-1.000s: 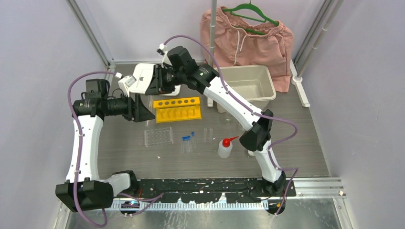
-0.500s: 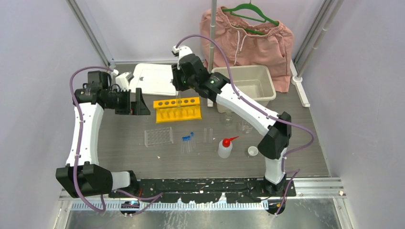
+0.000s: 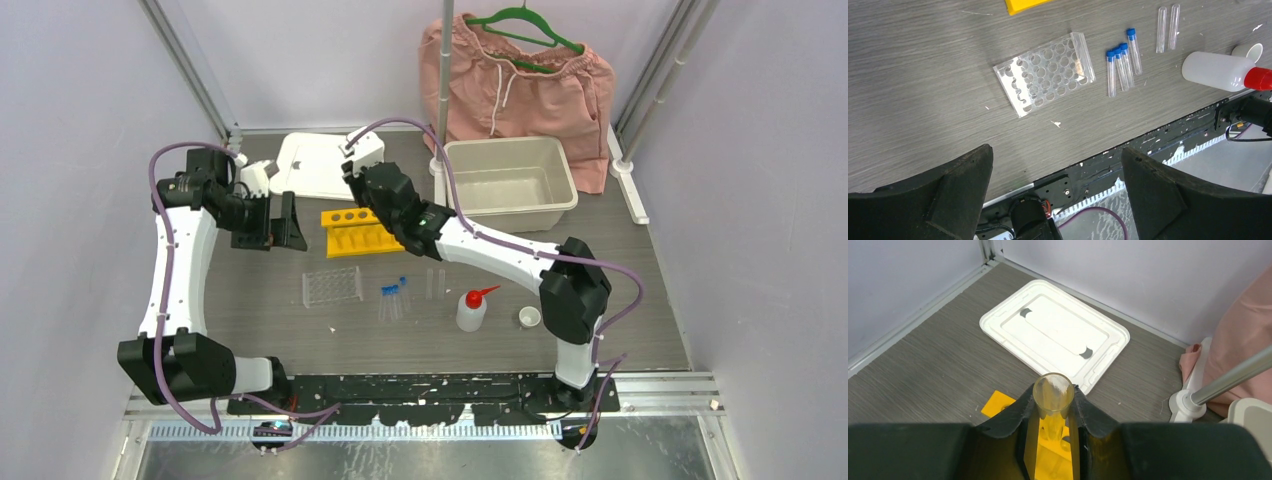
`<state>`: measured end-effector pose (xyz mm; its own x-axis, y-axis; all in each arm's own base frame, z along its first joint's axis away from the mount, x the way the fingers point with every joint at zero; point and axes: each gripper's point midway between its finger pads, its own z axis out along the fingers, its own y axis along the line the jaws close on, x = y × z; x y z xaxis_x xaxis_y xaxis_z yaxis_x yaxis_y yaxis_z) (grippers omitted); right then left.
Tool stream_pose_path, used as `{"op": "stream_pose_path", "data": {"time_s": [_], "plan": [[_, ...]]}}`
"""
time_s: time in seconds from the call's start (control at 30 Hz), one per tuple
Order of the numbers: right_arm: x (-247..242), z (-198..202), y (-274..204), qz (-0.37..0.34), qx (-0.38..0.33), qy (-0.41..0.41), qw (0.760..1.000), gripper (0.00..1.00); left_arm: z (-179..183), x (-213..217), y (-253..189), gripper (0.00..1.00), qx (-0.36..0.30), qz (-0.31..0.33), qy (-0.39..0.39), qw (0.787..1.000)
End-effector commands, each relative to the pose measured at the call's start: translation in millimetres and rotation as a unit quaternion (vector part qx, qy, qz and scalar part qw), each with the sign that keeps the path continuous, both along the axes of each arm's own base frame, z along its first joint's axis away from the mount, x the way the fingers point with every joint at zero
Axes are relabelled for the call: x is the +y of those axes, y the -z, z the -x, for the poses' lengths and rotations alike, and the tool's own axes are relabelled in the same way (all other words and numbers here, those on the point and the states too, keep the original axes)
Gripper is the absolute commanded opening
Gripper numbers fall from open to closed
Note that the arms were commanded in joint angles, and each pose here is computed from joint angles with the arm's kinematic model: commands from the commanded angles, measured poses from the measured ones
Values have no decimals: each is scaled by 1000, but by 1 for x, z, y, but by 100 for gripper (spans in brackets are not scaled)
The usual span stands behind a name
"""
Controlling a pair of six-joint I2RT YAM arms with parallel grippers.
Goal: Organize the chemistry lab equipment
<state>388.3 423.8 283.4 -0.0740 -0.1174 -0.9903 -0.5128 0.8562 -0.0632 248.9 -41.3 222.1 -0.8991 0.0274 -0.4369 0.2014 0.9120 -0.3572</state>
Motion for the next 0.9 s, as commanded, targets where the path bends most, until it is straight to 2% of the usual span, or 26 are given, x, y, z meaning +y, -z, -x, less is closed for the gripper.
{"op": "stream_pose_path", "data": {"time_s": [0.0, 0.33, 0.87], "plan": [[1, -4, -47, -57, -72, 19, 996, 1, 3, 4, -11, 100, -11, -11, 3, 1000], [12, 0, -19, -43, -46, 7, 998, 1, 4, 3, -15, 100, -17, -9, 3, 1000], [4, -5, 13, -21, -27, 29, 999, 0, 5, 4, -17, 100, -23, -14, 3, 1000]]}}
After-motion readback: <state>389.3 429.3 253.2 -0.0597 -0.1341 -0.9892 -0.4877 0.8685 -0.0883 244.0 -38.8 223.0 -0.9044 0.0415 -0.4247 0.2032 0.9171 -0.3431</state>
